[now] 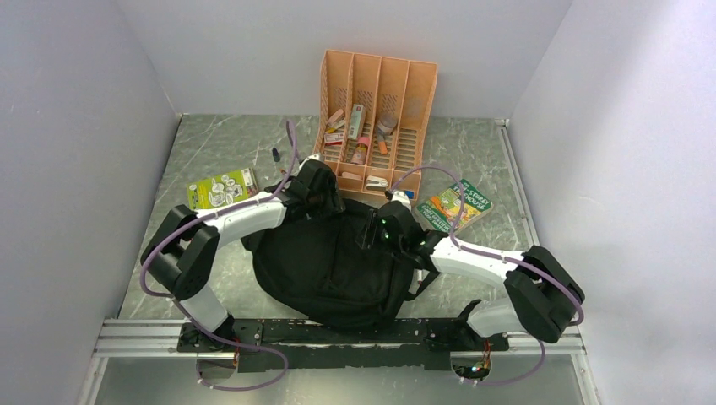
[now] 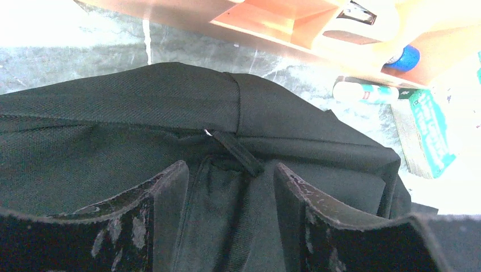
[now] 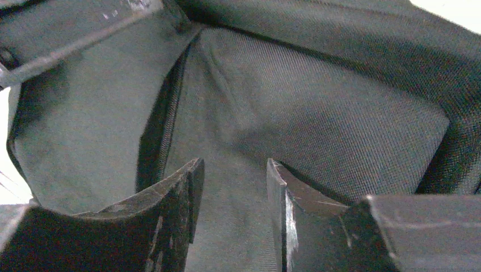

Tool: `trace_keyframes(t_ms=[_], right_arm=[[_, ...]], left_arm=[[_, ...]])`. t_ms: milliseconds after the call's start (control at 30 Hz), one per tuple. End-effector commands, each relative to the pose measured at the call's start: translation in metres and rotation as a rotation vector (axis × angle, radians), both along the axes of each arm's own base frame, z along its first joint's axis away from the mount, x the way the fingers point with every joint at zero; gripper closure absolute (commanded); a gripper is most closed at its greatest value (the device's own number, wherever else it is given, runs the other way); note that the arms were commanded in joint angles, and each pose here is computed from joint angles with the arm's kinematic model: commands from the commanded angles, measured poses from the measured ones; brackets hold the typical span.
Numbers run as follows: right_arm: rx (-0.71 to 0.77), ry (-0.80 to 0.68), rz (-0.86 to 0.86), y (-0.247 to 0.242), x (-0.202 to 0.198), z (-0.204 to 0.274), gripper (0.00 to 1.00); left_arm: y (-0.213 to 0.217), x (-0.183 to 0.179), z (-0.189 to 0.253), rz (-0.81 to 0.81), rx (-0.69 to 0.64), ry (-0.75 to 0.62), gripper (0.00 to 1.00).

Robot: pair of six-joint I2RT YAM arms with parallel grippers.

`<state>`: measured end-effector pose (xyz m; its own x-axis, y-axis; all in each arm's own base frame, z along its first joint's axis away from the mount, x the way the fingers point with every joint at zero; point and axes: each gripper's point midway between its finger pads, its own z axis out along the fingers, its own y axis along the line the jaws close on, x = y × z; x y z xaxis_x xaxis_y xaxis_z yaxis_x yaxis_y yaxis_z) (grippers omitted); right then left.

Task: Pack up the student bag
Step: Unzip the student bag at the center of the board.

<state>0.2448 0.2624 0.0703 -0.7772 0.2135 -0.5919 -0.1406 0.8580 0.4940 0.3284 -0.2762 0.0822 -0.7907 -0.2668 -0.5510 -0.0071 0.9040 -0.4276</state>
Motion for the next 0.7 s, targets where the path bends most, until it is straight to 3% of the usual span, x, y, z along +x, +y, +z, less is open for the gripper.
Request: trace_keyframes(t_ms=[0, 233, 667], right_arm=[[0.04, -0.005, 0.012, 0.004, -0.003, -0.005, 0.52], [0.034, 0.003, 0.015, 0.0, -0.008, -0.01, 0.54], [0.017, -0.021, 0.021, -0.005, -0.008, -0.005, 0.54]], left_arm=[[-0.019, 0.01, 0.008, 0.004, -0.075, -0.03, 0.39], [-0.021, 0.008, -0.003, 0.011, -0.086, -0.01, 0.43], [-0.025, 0.01, -0.016, -0.006, -0.079, 0.001, 0.65]])
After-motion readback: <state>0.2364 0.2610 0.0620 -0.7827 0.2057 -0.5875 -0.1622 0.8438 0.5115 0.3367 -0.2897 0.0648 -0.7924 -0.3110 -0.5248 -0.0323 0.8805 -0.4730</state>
